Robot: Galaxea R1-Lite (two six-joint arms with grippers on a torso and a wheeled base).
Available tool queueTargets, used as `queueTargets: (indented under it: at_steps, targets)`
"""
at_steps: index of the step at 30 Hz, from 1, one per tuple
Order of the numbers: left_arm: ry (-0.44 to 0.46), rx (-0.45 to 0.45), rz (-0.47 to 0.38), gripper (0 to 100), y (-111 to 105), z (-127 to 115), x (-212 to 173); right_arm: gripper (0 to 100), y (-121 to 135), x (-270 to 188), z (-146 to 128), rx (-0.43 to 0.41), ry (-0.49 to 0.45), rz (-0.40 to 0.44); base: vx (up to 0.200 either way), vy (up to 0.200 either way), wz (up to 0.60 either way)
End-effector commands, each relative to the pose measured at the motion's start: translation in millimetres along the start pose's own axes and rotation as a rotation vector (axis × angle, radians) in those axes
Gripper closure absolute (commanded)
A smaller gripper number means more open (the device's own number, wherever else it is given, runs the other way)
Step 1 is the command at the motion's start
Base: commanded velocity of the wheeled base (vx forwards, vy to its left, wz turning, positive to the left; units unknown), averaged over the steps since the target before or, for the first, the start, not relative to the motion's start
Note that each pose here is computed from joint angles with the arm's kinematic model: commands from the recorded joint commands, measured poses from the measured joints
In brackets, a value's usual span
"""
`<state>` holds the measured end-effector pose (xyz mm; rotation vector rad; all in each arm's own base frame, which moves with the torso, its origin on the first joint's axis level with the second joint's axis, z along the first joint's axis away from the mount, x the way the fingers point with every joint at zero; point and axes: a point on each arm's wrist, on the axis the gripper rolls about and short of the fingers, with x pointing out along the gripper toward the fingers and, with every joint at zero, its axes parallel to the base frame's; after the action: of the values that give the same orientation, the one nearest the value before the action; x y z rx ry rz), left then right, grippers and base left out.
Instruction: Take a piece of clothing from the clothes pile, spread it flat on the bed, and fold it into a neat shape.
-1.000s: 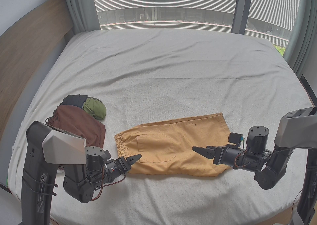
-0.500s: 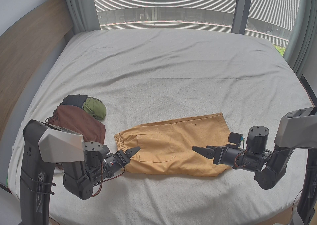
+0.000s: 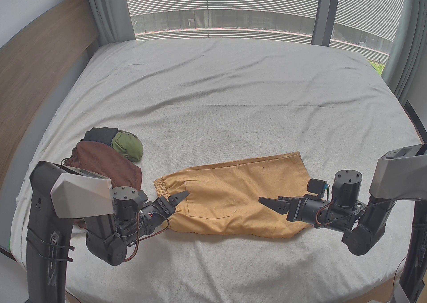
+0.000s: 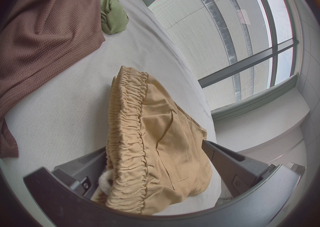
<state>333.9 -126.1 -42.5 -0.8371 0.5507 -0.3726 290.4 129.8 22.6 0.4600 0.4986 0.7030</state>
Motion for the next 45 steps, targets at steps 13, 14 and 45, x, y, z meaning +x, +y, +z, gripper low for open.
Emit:
queueTargets:
  at_steps: [13, 14, 45]
  targets:
    - [-0.026, -0.001, 0.012, 100, 8.4, 4.7, 4.8, 0, -0.9, 1.4, -1.9, 0.000, 0.006, 0.001, 0.000, 0.000, 0.00]
    - [-0.045, 0.000, 0.015, 100, 7.7, 8.0, 4.9, 0, -1.6, 1.4, -2.1, 0.001, 0.007, -0.001, 0.000, 0.000, 0.00]
    - [-0.085, 0.136, 0.095, 100, 15.7, 46.6, -58.0, 0, -0.6, 1.3, -2.4, 0.000, 0.008, 0.000, 0.000, 0.000, 0.00]
